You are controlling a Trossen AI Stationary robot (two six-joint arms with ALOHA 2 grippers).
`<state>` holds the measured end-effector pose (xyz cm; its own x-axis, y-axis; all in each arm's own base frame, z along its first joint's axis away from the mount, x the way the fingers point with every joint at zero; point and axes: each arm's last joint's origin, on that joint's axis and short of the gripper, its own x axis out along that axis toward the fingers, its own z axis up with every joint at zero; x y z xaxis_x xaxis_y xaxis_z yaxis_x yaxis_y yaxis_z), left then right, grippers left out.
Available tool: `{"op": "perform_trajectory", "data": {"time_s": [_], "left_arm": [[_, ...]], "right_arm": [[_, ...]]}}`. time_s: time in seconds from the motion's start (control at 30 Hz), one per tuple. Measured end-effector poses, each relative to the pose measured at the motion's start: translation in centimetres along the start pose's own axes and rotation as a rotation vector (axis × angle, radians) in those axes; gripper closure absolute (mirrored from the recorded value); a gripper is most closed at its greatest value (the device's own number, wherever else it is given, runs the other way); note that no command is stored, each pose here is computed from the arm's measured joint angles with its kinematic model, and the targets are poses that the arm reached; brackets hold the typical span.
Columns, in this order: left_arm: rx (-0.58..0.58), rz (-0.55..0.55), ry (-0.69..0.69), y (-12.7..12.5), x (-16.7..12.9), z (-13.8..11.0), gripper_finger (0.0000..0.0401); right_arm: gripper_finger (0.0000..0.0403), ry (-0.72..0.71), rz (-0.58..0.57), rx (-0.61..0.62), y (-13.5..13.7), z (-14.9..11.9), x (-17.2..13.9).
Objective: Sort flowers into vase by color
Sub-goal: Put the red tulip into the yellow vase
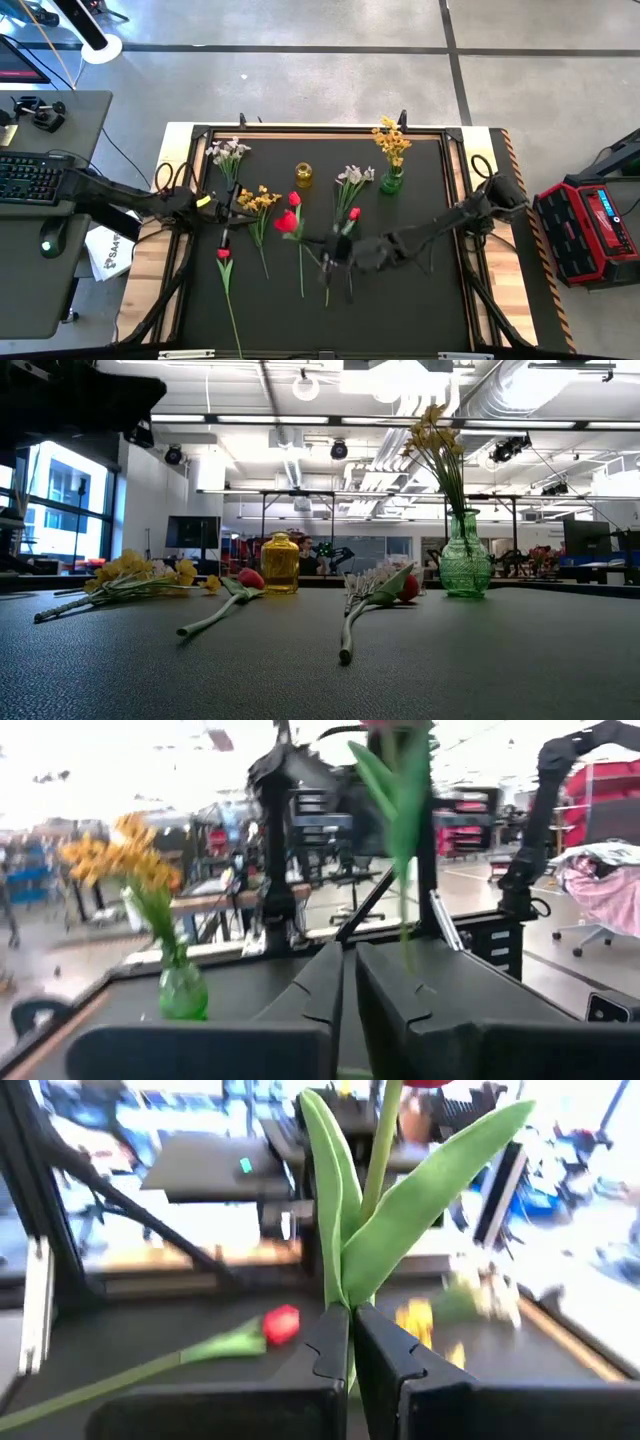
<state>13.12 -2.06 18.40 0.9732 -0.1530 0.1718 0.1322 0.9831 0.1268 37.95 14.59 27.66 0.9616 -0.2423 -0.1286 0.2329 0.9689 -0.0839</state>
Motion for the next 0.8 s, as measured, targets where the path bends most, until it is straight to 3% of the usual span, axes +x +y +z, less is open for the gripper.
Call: {"op": "perform_trajectory", "data": {"time_s": [0.2, 0.43, 0.6, 0.8], "left_arm": [[0.049, -0.047, 0.019, -0.3, 2.5, 1.3, 0.0301], [-0.066, 0.003, 0.089, -0.1, 6.0, 2.2, 0.0221], [-0.1, 0.0, 0.114, -0.1, 8.0, 2.5, 0.0198], [-0.099, -0.003, 0.14, -0.2, 9.8, 2.5, 0.0198]], "right_arm": [[0.0403, -0.162, 0.065, -0.051, -2.9, 1.8, 2.0], [0.0403, -0.2, 0.07, -0.1, -4.1, 2.1, 2.6], [0.0403, -0.202, 0.074, -0.109, -4.0, 2.1, 2.5], [0.0403, -0.198, 0.077, -0.093, -3.9, 2.0, 2.6]]}}
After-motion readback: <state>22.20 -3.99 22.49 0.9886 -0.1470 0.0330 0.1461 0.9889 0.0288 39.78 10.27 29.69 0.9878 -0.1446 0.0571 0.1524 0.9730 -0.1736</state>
